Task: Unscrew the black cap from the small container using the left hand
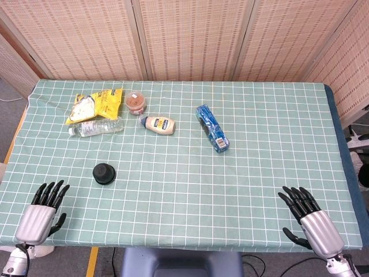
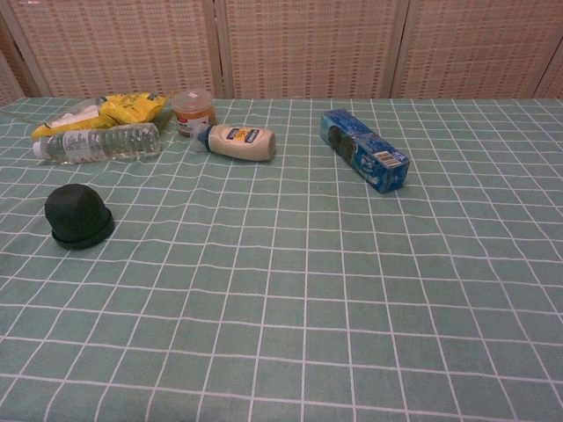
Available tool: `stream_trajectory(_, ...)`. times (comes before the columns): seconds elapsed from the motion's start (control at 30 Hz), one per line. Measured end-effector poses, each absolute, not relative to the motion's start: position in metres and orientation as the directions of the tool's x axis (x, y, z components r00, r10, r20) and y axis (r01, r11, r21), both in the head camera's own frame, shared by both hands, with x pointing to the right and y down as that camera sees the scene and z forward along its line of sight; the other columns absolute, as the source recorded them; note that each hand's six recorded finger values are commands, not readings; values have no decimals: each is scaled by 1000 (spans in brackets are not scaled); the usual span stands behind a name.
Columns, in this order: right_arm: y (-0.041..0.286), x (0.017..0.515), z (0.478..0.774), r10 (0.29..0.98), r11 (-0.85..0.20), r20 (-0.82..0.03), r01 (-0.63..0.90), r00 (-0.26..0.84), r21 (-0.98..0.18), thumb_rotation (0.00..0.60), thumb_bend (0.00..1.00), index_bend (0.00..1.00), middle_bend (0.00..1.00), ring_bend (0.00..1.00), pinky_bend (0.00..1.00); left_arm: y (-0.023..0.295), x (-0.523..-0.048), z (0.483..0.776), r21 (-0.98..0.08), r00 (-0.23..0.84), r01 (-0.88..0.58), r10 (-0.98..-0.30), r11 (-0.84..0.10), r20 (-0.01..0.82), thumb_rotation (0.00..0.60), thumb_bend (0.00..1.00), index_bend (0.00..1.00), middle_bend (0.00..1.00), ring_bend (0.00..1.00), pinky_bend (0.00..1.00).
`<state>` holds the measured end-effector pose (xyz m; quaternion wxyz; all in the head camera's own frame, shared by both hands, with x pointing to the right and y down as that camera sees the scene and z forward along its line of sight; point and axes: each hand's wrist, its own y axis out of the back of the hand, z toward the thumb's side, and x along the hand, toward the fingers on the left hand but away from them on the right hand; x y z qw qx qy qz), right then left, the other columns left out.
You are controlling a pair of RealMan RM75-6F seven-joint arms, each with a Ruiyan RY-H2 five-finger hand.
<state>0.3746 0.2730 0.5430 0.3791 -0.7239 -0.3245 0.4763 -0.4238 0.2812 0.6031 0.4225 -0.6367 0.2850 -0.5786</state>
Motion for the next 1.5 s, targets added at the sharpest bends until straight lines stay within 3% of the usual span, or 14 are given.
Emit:
stream_trajectory(0.27,275,373,541,825,-513,-448,126,345,-849,600,190,0,0,0,0,242,-396,614,-855,273,-23,-826,-518,493,600,386,0,0,0,76)
stream_trajectory(0.57,282,368,543,799,-549,-475,125,370,-826,600,190,0,0,0,0,202,-374,642,-667,262,-121,-671,-736,693,600,379,0,0,0,89)
stream_trajectory(0.73,287,365,552,765,-584,-519,68,381,-809,600,190,0,0,0,0,171,-363,657,-622,199,-45,-618,-781,761,600,367,0,0,0,78)
stream_trajectory(0.93,281,369,550,778,-574,-514,78,361,-815,600,190,0,0,0,0,139,-334,673,-601,156,99,-584,-793,797,600,365,0,0,0,75)
stream_trajectory(1.2,275,374,547,789,-567,-508,93,345,-818,600,190,0,0,0,0,125,-300,691,-515,124,117,-502,-849,856,600,364,0,0,0,82)
stream_trajectory(1.5,273,376,548,790,-567,-511,89,338,-819,600,190,0,0,0,0,126,-293,701,-436,67,194,-432,-879,900,600,363,0,0,0,112)
